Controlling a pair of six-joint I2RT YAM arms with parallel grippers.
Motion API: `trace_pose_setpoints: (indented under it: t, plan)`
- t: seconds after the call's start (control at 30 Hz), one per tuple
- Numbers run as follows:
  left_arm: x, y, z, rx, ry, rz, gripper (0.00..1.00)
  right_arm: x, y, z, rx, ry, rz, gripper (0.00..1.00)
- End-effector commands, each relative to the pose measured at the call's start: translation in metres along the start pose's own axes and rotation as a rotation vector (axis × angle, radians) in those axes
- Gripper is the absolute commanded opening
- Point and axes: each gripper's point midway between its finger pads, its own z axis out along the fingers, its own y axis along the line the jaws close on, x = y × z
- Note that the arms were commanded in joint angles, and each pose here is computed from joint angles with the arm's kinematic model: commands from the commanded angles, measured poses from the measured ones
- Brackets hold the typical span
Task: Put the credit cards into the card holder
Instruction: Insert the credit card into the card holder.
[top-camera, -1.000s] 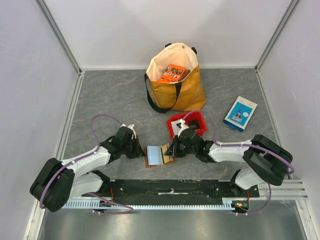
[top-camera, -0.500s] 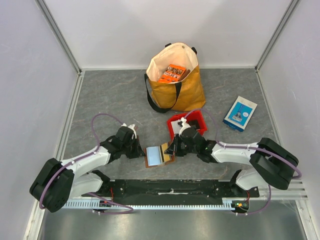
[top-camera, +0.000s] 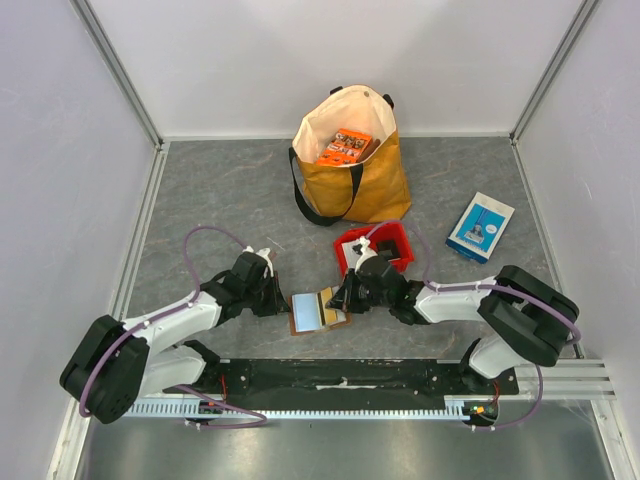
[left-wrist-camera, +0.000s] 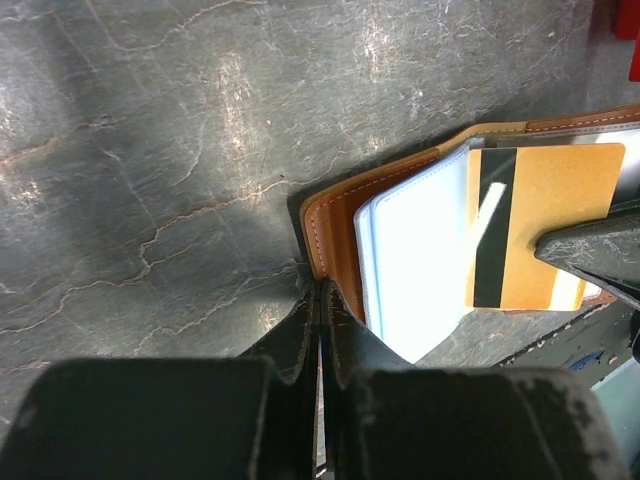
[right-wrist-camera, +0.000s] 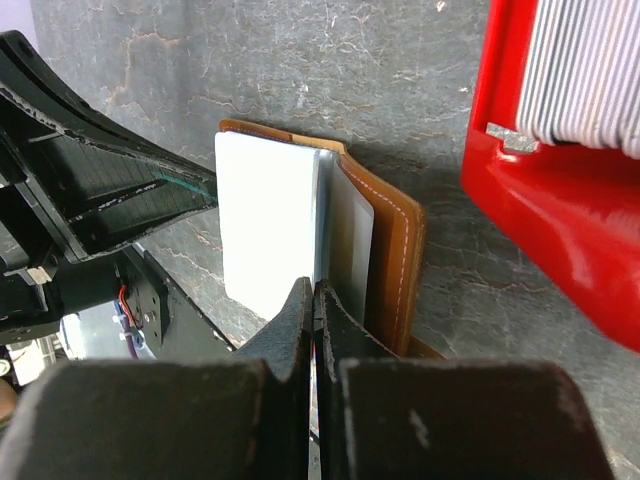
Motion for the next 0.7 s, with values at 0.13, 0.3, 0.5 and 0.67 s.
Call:
trace_pose_setpoints:
  t: [0.13,0.3,0.5,0.67]
  plan:
    - [0.005,0.010,0.003,-0.042,0.029,0.036,0.02,0.004,-0.002,0.005,-0.038,-0.007,0.035,0.00]
    - [0.006,0.011,0.003,-0.048,0.028,0.032,0.02,0.013,-0.023,0.004,0.045,0.017,0.029,0.00]
    - [0.006,0.015,0.003,-0.070,0.022,0.012,0.02,0.027,-0.037,-0.002,0.083,0.065,0.034,0.00]
    - [0.006,0.016,0.004,-0.076,0.020,-0.004,0.02,0.028,-0.036,-0.005,0.097,0.061,0.031,0.00]
